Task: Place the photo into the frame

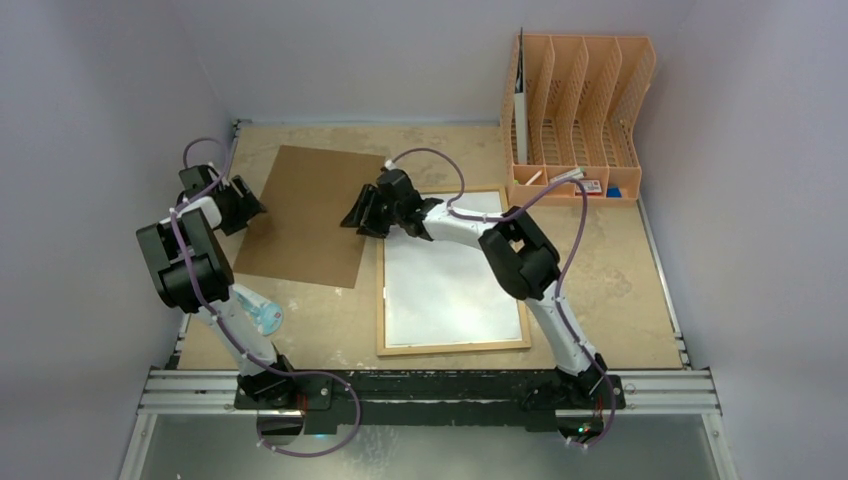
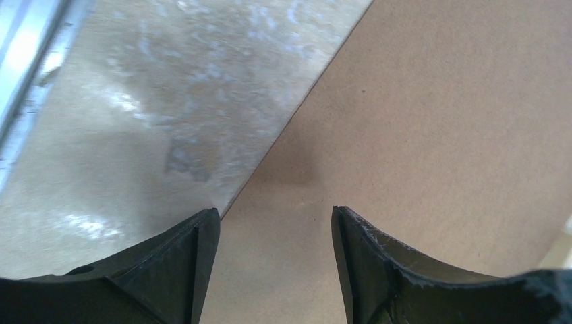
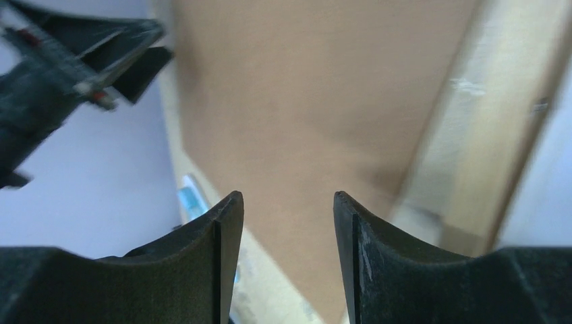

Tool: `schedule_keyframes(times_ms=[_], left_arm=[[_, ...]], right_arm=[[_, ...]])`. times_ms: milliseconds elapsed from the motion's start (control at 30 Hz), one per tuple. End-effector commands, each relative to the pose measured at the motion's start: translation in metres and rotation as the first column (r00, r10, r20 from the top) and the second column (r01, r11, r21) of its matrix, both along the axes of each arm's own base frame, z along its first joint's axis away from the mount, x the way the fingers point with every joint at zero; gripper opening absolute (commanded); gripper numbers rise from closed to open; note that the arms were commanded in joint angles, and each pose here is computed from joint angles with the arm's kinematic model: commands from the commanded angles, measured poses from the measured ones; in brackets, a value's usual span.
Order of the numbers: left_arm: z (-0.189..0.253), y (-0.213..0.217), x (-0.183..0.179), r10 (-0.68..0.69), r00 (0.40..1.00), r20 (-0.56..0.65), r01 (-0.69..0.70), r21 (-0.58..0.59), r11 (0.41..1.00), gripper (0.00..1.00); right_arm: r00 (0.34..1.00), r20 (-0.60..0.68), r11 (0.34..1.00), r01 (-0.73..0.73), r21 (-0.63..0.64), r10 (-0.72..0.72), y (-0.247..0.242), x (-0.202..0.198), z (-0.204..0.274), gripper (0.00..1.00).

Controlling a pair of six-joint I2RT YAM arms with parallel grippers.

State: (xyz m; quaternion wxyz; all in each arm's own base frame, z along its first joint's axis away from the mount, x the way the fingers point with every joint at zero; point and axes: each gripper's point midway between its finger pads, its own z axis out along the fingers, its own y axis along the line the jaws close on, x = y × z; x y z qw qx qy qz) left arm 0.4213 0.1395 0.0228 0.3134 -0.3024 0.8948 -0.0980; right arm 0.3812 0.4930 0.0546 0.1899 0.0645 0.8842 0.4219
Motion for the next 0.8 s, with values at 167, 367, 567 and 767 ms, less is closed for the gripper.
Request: schedule_keyframes(times_ms=[167,367,567,767], left_arm=[[-0.076,-0.079,-0.089,-0.083,0.934,-0.347,-0.031,-0.311,0.950,0.64],[-0.065,-0.063,-0.081,-0.060,0.940,-0.337,-0.023,-0.235,0.972,0.66],[-0.063,-0.059,-0.090,-0.081,0.930,-0.358,0.010,-0.198,0.980,0.73],[-0.067,-0.062,-0.111,-0.055,0.914,-0.402,-0.014,-0.167,0.986,0.78]], right_arm=[[0.975,0.221,0.951,-0.068,0.303,-0.001,0.012,-0.002,0.147,0.54],[0.993,0.091,0.993,0.065,0.095,-0.074,-0.012,0.005,0.092,0.54],[0.996,-0.066,0.995,0.062,-0.078,-0.067,-0.021,-0.027,0.031,0.56],[0.990,-0.116,0.984,0.064,-0.164,-0.084,-0.035,-0.041,0.006,0.58]])
